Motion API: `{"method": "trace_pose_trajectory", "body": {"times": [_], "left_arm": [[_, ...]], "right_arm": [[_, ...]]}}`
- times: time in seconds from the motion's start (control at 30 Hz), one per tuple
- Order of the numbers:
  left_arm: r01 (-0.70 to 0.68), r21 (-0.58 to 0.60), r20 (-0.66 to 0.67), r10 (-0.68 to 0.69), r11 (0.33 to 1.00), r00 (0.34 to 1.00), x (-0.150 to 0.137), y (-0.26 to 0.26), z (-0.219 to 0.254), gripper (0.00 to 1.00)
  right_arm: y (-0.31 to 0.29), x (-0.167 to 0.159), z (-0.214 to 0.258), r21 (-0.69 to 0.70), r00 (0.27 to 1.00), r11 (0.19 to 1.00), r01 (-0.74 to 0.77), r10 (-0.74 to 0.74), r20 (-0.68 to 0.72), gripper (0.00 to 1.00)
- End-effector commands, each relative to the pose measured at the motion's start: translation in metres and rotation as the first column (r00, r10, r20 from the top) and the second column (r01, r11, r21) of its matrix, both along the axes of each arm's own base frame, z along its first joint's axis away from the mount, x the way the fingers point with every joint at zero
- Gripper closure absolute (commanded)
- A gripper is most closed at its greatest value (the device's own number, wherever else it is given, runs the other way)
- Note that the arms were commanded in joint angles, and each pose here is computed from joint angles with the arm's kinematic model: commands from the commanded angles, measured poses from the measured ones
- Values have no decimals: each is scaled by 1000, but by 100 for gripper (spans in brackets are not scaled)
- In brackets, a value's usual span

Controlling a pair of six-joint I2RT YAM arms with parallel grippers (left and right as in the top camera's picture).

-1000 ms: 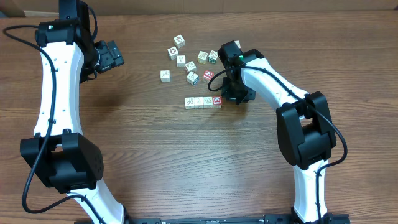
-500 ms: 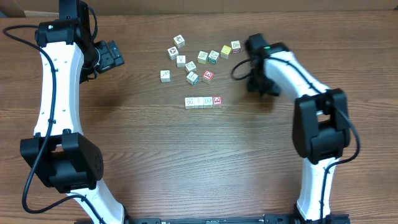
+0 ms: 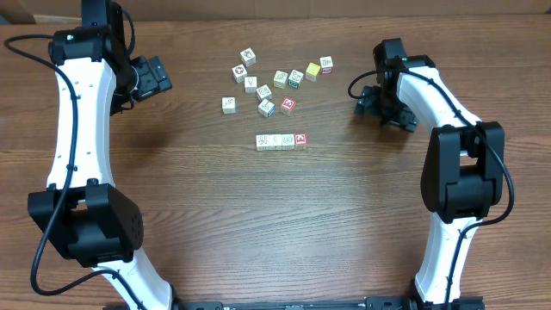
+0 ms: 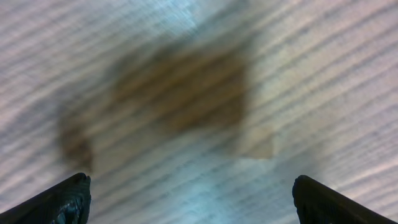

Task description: Form a horizontal line

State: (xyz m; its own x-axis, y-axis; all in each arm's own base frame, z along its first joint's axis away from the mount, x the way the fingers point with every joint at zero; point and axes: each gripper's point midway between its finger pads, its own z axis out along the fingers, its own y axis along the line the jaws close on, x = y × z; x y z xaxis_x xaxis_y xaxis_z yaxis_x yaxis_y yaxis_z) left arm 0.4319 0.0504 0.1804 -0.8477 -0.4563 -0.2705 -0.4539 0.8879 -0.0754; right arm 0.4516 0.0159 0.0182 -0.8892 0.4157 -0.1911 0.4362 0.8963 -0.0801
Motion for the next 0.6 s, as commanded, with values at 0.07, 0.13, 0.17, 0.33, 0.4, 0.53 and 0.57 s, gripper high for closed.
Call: {"method": "trace_pose_trajectory", "body": {"times": [0.07,0.13,0.17,0.33,0.4,0.53,0.57], "left_arm": [[8,-5,13,-8,1000,1000,2,-6,4,0],[8,-5,13,-8,1000,1000,2,-6,4,0],[8,-5,13,-8,1000,1000,2,-6,4,0],[8,-5,13,-8,1000,1000,2,-6,4,0],[8,-5,13,-8,1000,1000,2,-6,4,0],[8,-5,13,-8,1000,1000,2,-6,4,0],[8,-5,13,-8,1000,1000,2,-6,4,0]], "right_arm": [[3,14,16,18,997,1000,-2,1,82,0],[3,19,17,20,995,1000,-2,0,102,0],[4,21,18,21,994,1000,-3,0,110,0],[4,25,19,22,992,1000,-3,0,126,0],[4,25,19,22,992,1000,-3,0,127,0],[4,25,19,22,992,1000,-3,0,127,0],[4,25,19,22,992,1000,-3,0,127,0]]}}
